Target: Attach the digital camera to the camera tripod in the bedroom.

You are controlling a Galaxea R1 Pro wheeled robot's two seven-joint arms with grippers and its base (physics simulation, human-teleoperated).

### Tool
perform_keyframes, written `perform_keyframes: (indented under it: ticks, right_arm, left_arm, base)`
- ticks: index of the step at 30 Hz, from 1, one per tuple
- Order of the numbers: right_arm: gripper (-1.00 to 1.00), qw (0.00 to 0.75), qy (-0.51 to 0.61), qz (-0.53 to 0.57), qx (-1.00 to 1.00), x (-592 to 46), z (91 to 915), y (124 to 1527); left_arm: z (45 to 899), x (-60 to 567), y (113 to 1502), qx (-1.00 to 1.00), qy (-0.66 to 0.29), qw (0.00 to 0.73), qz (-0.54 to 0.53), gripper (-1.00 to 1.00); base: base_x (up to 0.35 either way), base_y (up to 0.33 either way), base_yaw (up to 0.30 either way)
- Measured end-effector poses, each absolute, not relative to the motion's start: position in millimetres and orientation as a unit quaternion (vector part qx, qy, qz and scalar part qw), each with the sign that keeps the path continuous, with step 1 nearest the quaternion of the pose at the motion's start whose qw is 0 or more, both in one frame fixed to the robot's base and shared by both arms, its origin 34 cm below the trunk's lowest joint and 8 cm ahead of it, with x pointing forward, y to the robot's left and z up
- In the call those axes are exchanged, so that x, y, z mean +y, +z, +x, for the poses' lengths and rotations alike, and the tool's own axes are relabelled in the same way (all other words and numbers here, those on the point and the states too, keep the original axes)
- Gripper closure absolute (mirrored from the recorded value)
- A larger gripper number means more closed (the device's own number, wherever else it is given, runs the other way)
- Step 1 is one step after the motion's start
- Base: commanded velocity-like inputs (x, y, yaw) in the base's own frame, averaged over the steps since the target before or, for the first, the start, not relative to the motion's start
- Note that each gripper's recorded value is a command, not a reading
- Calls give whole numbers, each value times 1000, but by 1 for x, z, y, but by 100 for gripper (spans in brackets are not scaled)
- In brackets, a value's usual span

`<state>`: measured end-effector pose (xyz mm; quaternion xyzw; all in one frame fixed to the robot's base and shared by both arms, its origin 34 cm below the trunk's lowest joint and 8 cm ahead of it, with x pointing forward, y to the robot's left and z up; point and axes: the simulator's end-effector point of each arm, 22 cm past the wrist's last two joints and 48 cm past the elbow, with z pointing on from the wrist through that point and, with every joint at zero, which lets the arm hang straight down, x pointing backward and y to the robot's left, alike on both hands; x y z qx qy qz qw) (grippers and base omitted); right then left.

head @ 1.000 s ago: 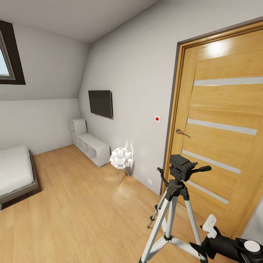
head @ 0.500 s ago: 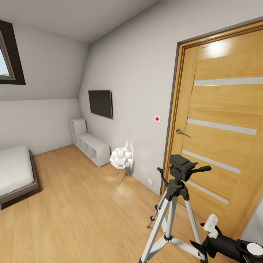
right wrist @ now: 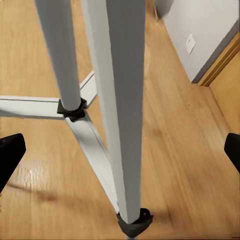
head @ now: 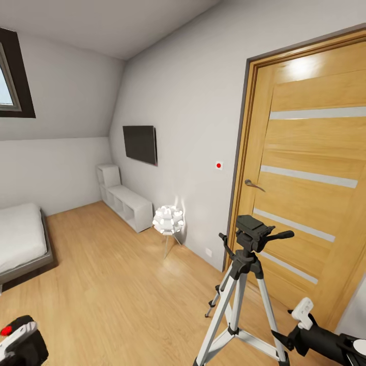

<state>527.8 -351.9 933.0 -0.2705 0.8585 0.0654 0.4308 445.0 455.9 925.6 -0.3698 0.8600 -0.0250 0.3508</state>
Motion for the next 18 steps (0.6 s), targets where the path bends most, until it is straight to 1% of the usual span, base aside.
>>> perform_keyframes:
  ticks: [8, 9, 11, 15, 17, 18]
  right_arm:
    - [-100, 437, 64, -239, 865, -347, 534, 924]
    - [-100, 438, 63, -232, 866, -345, 534, 920]
    - [-100, 438, 63, -227, 867, -343, 535, 917]
    - [-100, 439, 64, -221, 869, -341, 537, 913]
    - [-100, 443, 64, -218, 867, -340, 542, 916]
    - [-100, 444, 64, -218, 867, -340, 543, 916]
  left_arm:
    - [578, 394, 1033, 871, -111, 400, -262, 100]
    - [606, 375, 1066, 863, -137, 421, -243, 100]
    - [626, 355, 1089, 862, -149, 432, -221, 100]
    - [664, 295, 1132, 855, -191, 449, -173, 100]
    - [686, 242, 1165, 846, -232, 458, -144, 100]
    - [692, 233, 1172, 848, -225, 461, -134, 100]
  base:
    - [0, 0, 0]
    - [0, 0, 0]
    - [0, 0, 0]
    - [0, 0, 0]
    - [0, 0, 0]
    - [0, 0, 0]
